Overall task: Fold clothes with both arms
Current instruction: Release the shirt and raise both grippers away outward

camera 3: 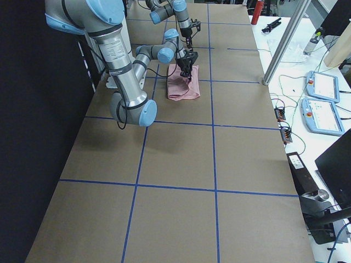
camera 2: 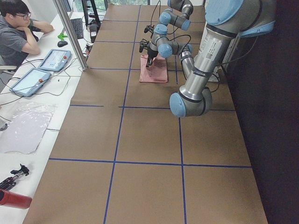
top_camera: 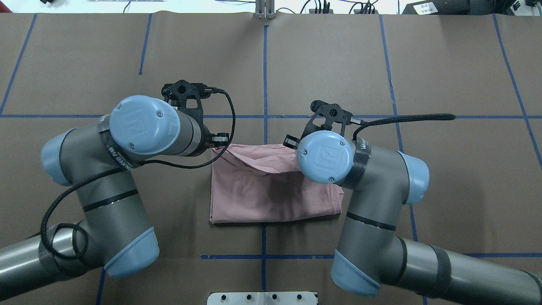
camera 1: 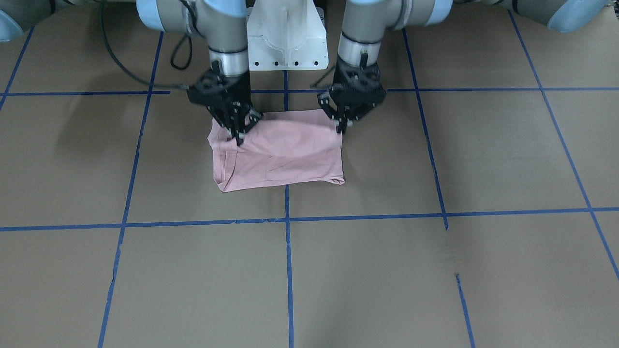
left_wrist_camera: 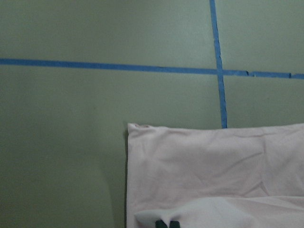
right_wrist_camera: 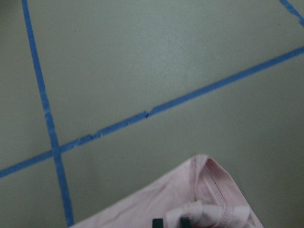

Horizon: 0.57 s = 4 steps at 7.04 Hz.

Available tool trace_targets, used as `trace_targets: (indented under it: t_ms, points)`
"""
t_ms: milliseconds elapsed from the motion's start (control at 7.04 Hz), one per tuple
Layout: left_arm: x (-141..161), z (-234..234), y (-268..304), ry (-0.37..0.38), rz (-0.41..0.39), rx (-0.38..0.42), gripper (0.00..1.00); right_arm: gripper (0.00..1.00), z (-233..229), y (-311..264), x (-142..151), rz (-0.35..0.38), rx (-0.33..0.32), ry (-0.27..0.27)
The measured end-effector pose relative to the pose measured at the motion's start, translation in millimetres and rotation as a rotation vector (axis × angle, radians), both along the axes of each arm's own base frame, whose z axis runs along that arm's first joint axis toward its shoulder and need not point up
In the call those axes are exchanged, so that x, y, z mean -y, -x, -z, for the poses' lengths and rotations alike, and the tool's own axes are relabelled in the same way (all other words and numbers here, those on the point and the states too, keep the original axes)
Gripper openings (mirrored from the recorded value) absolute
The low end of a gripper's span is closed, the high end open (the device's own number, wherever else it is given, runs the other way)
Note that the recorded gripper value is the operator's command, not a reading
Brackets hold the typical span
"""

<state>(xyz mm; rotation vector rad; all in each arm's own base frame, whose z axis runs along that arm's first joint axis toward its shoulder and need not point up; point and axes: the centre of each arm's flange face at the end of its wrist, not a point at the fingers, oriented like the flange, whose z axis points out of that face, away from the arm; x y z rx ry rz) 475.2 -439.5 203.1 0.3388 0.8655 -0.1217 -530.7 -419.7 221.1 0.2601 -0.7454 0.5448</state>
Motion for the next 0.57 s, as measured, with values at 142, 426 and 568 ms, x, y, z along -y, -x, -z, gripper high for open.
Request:
trace_targets:
  t_ms: [142,426,568]
  points:
    - [43,-21,-5,-0.039,0.009,0.014,1.0,1.0,-16,9,46,0.016,-0.031,-0.011]
    - [97,-45,13,-0.096,-0.028,0.03,1.0,1.0,-46,-6,114,0.091,-0.055,-0.028]
    - [103,-45,18,-0.105,-0.049,0.024,1.0,1.0,-50,-19,131,0.136,-0.052,-0.029]
